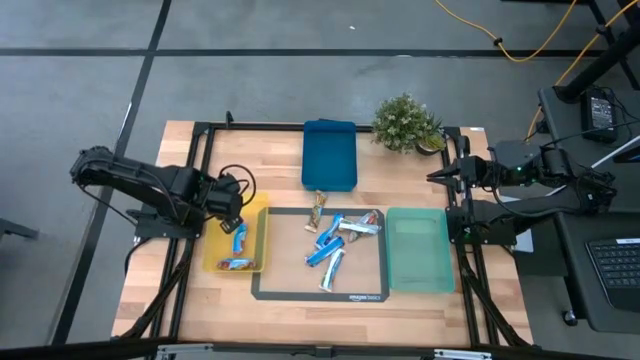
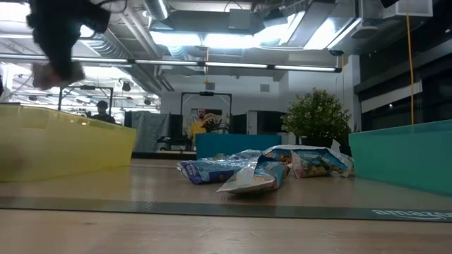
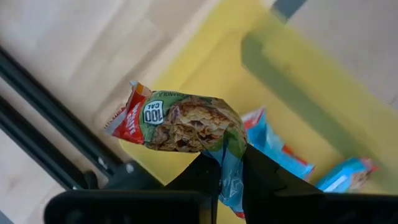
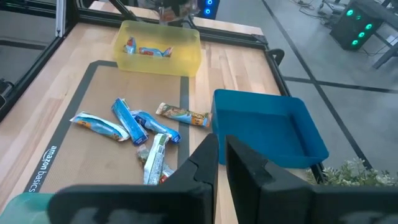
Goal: Pick and place Granola Bars by type
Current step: Put the red granola bar into the yellow bin
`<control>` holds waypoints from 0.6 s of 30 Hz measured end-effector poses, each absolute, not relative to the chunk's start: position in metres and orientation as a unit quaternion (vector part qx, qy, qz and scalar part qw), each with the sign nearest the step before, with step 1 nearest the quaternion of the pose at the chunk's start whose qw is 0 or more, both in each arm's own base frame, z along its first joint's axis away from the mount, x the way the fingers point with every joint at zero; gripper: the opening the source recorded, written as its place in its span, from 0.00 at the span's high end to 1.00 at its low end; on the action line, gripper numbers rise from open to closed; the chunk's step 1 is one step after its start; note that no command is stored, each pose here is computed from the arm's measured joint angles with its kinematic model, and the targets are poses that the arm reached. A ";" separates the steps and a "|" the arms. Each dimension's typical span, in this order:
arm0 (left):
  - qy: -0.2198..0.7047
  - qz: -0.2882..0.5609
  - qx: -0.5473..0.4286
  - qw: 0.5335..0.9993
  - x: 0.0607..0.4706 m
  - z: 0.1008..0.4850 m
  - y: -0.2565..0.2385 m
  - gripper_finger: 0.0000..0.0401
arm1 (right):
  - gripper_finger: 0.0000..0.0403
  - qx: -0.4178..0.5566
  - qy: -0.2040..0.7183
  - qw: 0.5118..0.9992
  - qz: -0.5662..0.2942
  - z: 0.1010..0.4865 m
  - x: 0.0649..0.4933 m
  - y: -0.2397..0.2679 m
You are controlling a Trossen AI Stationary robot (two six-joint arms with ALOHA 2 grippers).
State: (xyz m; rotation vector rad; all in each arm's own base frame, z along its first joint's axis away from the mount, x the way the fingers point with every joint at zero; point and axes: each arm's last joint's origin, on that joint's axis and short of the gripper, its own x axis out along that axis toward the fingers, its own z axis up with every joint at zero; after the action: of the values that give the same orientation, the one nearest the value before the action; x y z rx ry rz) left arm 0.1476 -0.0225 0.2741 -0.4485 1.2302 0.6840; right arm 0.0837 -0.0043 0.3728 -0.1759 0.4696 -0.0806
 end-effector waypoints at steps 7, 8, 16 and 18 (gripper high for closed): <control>0.579 0.305 -0.217 0.724 0.138 0.261 -0.022 0.91 | 0.92 -0.087 0.231 0.968 -0.040 0.373 0.084 -0.004; 0.580 0.306 -0.217 0.723 0.138 0.259 -0.022 0.91 | 0.92 -0.087 0.229 0.969 -0.040 0.373 0.084 -0.004; 0.599 0.270 -0.240 0.714 0.140 0.224 -0.025 0.92 | 0.92 -0.087 0.221 0.970 -0.041 0.375 0.085 -0.004; 0.603 0.260 -0.250 0.711 0.140 0.216 -0.026 0.92 | 0.92 -0.087 0.221 0.970 -0.041 0.375 0.085 -0.004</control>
State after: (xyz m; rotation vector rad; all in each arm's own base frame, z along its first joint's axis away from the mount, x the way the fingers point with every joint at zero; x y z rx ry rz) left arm 0.1398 -0.0257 0.2158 -0.5545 1.3374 0.5775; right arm 0.0847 -0.0043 0.3747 -0.1766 0.4473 -0.0826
